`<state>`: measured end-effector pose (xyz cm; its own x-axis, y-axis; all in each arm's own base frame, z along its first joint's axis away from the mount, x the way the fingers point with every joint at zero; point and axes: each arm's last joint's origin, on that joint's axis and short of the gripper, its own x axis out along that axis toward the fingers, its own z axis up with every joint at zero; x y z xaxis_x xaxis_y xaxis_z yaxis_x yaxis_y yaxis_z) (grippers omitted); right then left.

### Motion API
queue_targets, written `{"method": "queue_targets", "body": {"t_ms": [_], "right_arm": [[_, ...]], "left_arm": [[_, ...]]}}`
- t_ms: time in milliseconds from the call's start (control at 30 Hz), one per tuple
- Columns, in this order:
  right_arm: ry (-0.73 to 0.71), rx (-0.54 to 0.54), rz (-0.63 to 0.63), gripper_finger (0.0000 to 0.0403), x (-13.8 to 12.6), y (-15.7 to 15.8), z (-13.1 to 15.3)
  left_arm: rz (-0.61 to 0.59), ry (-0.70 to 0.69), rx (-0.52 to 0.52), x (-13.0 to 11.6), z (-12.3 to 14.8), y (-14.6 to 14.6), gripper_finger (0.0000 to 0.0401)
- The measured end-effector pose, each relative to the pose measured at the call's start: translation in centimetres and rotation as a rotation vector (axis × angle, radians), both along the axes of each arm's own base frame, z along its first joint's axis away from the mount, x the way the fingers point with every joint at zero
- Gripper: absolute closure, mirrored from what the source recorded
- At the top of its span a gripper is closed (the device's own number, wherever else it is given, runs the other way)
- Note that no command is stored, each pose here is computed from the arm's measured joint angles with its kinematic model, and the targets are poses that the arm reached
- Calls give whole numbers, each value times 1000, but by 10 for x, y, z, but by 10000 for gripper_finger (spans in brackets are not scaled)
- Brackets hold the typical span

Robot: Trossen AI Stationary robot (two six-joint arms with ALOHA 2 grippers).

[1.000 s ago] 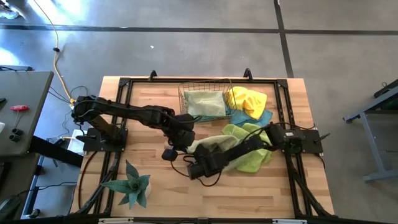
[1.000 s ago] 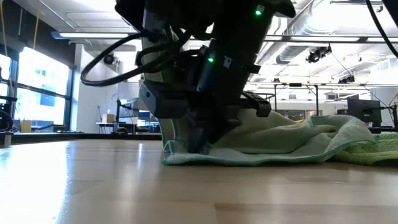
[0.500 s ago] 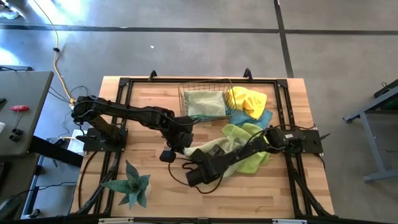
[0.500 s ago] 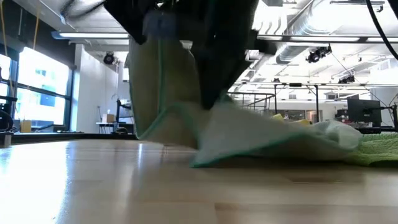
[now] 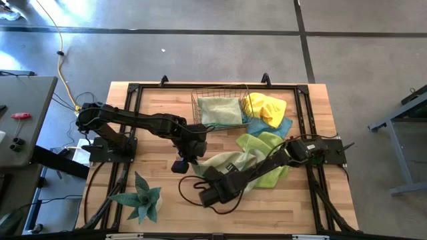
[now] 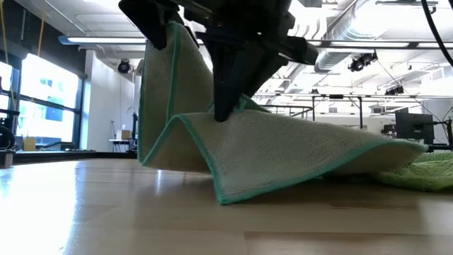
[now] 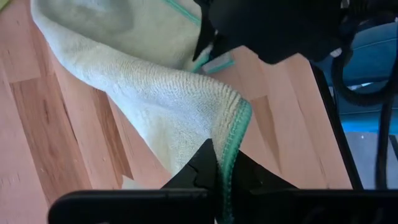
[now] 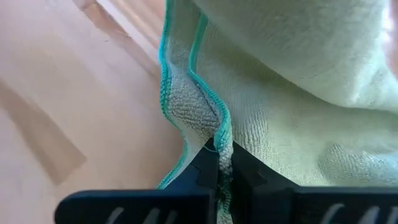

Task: Fold microfiber towels
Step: Fold the light green towel

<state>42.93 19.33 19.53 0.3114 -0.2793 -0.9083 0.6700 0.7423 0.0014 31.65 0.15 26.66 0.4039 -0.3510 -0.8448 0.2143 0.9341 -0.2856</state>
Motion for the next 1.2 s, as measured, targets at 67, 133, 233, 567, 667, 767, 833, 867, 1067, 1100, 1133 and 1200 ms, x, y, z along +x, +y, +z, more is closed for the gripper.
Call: {"method": "queue_targets", "body": {"t_ms": [67, 133, 233, 567, 667, 767, 833, 867, 1067, 1100, 1133, 1200], "right_arm": [[-16, 31, 1, 402, 3, 0, 0], [-30, 49, -2, 402, 5, -1, 1], [-65, 71, -2, 402, 9, 0, 1], [-91, 124, -1, 402, 15, -2, 2], [-92, 126, -7, 402, 15, -2, 2], [-92, 127, -9, 402, 15, -2, 2], [-92, 127, -10, 402, 15, -2, 2], [-92, 126, -9, 402, 15, -2, 2], [-92, 126, -11, 402, 15, -3, 2], [-91, 127, -12, 402, 15, -4, 2], [-89, 130, -13, 402, 15, -5, 1], [-76, 148, -24, 402, 15, -6, -3]], "left_arm": [[0, 3, 0, 0, 0, 0, 401], [-2, 3, 0, 0, 0, -1, 401], [-9, 9, -1, -1, 0, -3, 401], [-28, 11, 0, -1, 0, -9, 401], [-28, 11, 0, -1, 0, -9, 401], [-28, 11, 0, -1, 0, -9, 401], [-28, 11, 0, -1, 0, -9, 401], [-29, 11, 0, -1, 0, -9, 401], [-35, 9, 3, -1, 0, -9, 401], [-35, 9, 3, -1, 0, -9, 401], [-35, 9, 3, -1, 0, -9, 401], [-35, 9, 3, -1, 0, -9, 401]]}}
